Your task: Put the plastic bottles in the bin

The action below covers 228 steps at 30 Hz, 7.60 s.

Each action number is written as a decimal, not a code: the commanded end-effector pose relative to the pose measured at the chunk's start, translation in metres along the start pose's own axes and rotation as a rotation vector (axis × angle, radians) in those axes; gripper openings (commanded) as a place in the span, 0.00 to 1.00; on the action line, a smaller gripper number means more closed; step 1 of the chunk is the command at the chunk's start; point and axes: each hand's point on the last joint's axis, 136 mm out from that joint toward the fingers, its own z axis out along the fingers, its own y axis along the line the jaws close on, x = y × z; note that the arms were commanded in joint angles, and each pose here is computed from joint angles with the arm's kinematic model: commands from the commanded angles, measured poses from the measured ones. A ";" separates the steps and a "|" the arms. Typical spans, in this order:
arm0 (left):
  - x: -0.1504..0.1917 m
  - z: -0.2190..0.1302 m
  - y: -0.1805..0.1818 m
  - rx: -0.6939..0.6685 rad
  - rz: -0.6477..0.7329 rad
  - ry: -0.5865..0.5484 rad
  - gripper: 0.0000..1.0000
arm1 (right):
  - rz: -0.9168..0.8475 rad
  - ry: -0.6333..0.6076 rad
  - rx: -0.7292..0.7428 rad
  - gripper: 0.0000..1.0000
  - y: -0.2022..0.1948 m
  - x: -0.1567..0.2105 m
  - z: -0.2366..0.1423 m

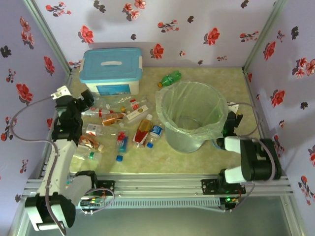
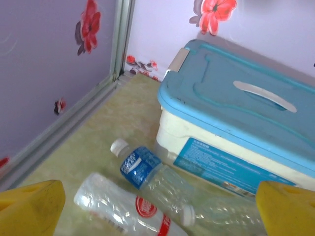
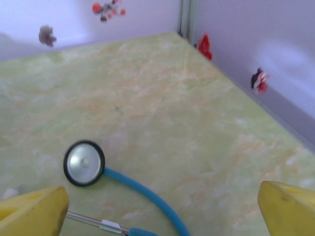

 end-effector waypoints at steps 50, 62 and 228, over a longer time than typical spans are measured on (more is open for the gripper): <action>0.204 0.019 0.011 -0.356 -0.821 0.567 0.82 | 0.263 0.082 -0.131 0.99 -0.034 -0.193 -0.191; 0.251 0.032 0.005 -0.388 -0.836 0.630 0.71 | 0.237 0.081 -0.087 0.99 -0.041 -0.186 -0.187; 0.282 0.081 -0.356 0.547 0.363 0.707 0.59 | 0.040 0.263 -0.661 0.81 0.115 -0.178 -0.216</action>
